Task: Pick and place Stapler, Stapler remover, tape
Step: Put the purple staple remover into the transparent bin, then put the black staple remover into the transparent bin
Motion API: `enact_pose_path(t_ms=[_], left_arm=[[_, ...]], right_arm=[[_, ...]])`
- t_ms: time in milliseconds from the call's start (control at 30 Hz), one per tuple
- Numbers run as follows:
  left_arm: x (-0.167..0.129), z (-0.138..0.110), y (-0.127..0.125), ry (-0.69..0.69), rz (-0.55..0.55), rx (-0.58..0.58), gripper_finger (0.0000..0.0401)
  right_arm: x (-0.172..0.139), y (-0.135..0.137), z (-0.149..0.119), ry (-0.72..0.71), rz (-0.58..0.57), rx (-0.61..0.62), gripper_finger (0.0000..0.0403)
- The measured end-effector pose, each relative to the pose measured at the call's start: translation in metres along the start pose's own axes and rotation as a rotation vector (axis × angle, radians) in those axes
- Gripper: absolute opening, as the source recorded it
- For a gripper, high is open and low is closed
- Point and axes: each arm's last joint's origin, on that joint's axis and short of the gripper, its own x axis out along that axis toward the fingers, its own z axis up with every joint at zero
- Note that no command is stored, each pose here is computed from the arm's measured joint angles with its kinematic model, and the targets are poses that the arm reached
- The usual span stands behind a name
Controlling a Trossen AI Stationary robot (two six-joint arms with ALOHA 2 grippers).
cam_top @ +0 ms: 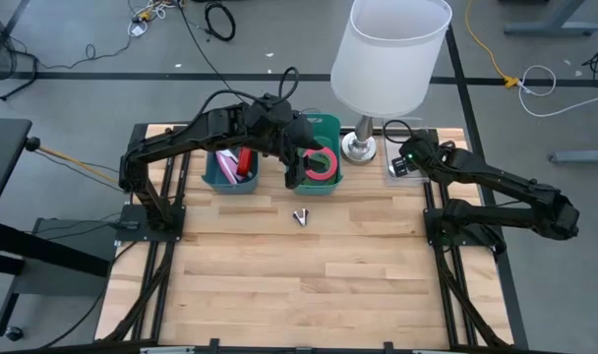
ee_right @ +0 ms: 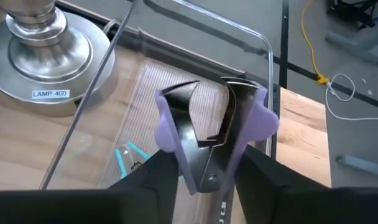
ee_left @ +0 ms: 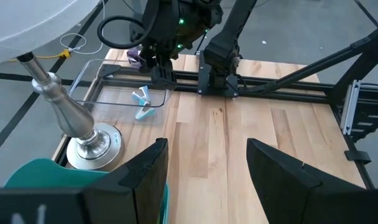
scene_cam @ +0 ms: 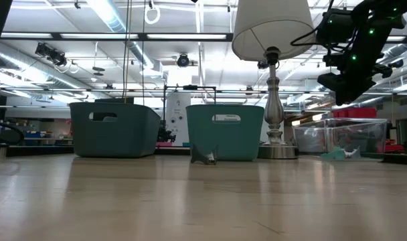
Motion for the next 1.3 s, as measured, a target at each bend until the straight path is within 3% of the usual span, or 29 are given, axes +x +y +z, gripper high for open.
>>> enact_pose_path(t_ms=[333,500,833,1100,1300], left_arm=[[0.0,0.0,0.0,0.0,0.0,-0.001,0.022],[0.0,0.0,0.0,0.0,0.0,-0.001,0.022],[0.0,0.0,-0.006,0.001,-0.07,0.02,0.022],[0.001,-0.005,-0.029,0.043,-0.133,0.184,0.022],[0.009,-0.02,-0.05,0.162,-0.2,0.357,0.022]], right_arm=[[0.0,0.0,0.0,0.003,0.007,0.024,0.0253],[0.0,0.002,0.001,-0.003,0.038,0.038,0.0289],[-0.021,0.004,0.012,-0.171,0.273,0.069,0.0276],[-0.057,0.001,0.022,-0.302,0.531,-0.017,0.0259],[-0.082,-0.002,0.026,-0.402,0.645,-0.077,0.0252]])
